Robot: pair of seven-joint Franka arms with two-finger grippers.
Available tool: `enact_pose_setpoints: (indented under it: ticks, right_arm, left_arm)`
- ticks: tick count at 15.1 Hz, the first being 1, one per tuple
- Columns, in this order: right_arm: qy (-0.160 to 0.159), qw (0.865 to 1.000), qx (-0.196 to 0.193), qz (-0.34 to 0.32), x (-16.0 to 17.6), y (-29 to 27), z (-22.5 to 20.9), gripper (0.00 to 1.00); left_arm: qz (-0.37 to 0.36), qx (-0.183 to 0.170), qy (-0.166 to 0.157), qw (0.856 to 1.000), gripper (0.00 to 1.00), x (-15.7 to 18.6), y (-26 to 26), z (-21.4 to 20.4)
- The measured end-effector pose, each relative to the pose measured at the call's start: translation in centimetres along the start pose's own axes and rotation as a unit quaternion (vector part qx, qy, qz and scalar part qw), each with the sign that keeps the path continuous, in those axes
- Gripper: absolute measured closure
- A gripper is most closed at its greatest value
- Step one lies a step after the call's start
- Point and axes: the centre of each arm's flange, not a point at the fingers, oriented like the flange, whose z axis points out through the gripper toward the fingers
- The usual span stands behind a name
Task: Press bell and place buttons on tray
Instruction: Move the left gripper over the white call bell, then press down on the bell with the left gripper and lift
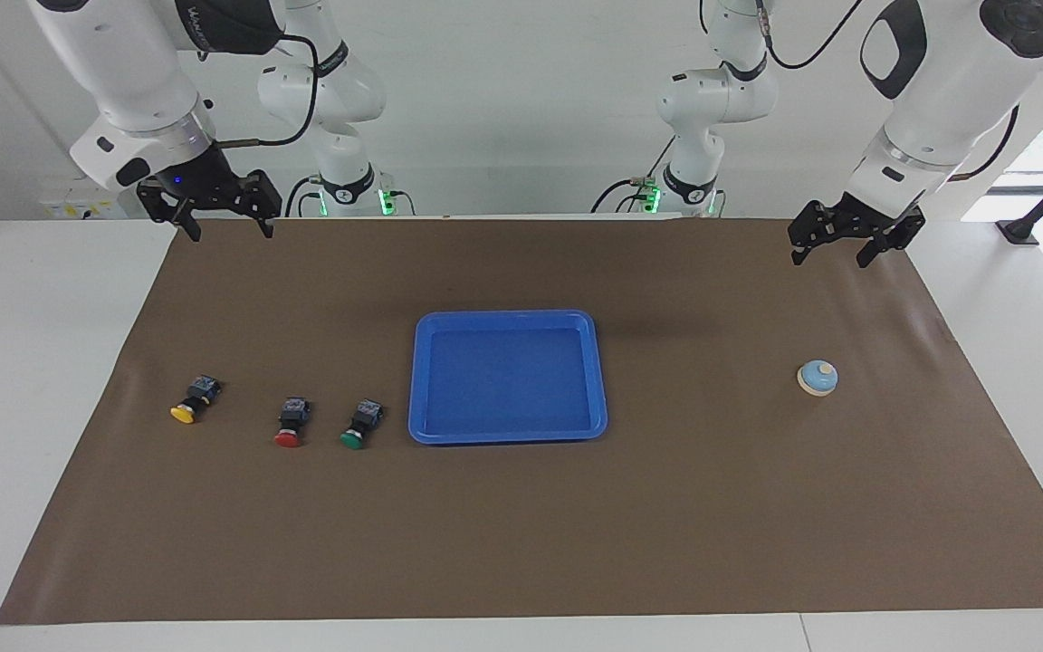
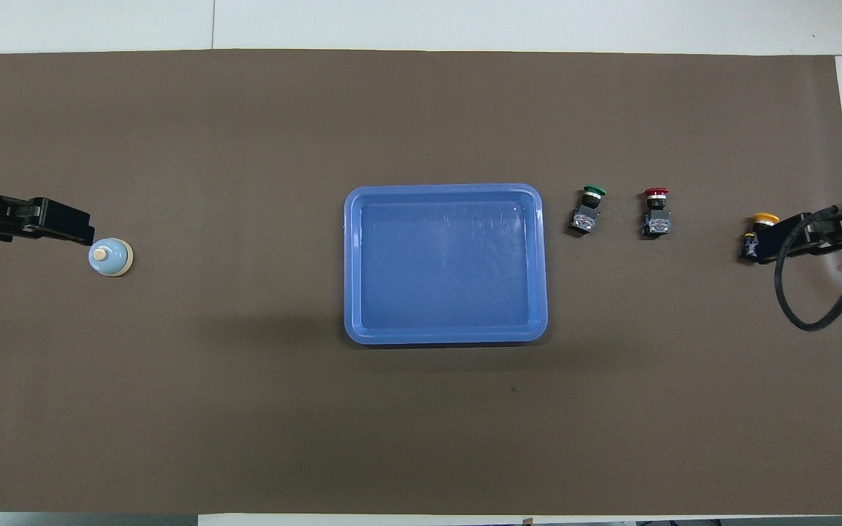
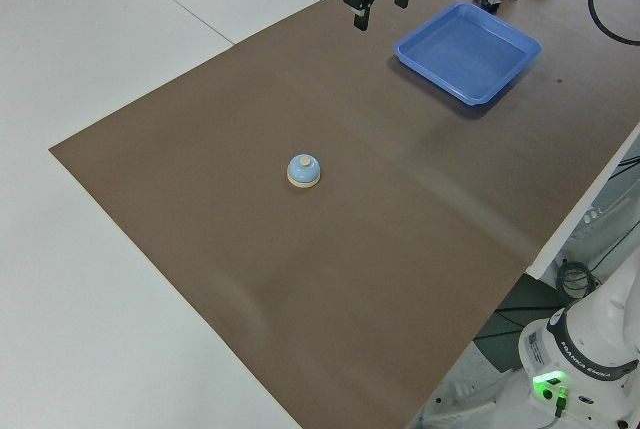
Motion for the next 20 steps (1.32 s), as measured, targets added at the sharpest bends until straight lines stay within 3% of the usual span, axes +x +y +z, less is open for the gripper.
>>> enact_pose_setpoints:
  ticks: [7, 9, 13, 17, 20]
  right_arm:
    - [0.0, 1.0, 0.0, 0.0, 0.0, 0.0, 0.0, 0.0]
    - [0.0, 1.0, 0.0, 0.0, 0.0, 0.0, 0.0, 0.0]
    - [0.0, 1.0, 0.0, 0.0, 0.0, 0.0, 0.0, 0.0]
    - [0.0, 1.0, 0.0, 0.0, 0.0, 0.0, 0.0, 0.0]
    - [0.0, 1.0, 0.0, 0.0, 0.0, 0.0, 0.0, 0.0]
  left_arm:
    - [-0.001, 0.0, -0.002, 1.0, 0.0, 0.0, 0.0, 0.2]
    - [-0.005, 0.0, -0.004, 1.0, 0.05, 0.0, -0.4, 0.6]
    - [-0.025, -0.002, -0.008, 1.0, 0.54, 0.0, -3.4, 4.1]
    - [-0.026, -0.003, 0.001, 1.0, 0.97, 0.3, -7.0, 10.9]
    - [-0.026, -0.006, 0.007, 1.0, 0.99, 1.3, -9.2, 16.9]
